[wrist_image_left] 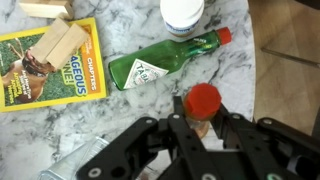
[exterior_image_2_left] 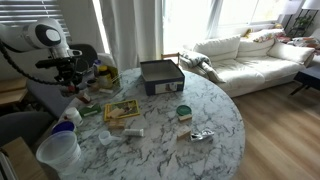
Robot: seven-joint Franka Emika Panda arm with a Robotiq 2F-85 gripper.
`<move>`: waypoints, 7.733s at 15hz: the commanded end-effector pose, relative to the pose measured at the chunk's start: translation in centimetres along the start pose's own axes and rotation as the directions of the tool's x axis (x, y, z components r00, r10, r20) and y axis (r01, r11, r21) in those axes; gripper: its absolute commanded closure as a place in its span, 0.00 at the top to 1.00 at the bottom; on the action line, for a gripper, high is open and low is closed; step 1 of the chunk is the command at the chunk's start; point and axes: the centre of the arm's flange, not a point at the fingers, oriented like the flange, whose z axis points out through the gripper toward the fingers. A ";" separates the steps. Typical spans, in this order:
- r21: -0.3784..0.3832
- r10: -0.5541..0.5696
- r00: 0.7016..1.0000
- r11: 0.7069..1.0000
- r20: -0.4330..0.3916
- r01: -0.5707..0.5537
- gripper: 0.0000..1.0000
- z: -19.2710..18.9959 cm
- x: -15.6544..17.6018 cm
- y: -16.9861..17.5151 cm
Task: Set the two bottles upright on the table
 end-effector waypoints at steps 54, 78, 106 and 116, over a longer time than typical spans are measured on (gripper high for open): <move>0.151 0.822 0.560 0.569 -0.102 -0.808 1.00 4.2 -15.0 0.8; 0.217 0.829 0.559 0.544 0.009 -0.810 0.45 10.8 -13.9 4.2; 0.186 0.989 0.136 0.145 -0.062 -0.972 0.28 7.9 -17.9 28.1; 0.213 0.996 0.015 -0.004 0.088 -0.977 0.78 14.8 -15.9 32.4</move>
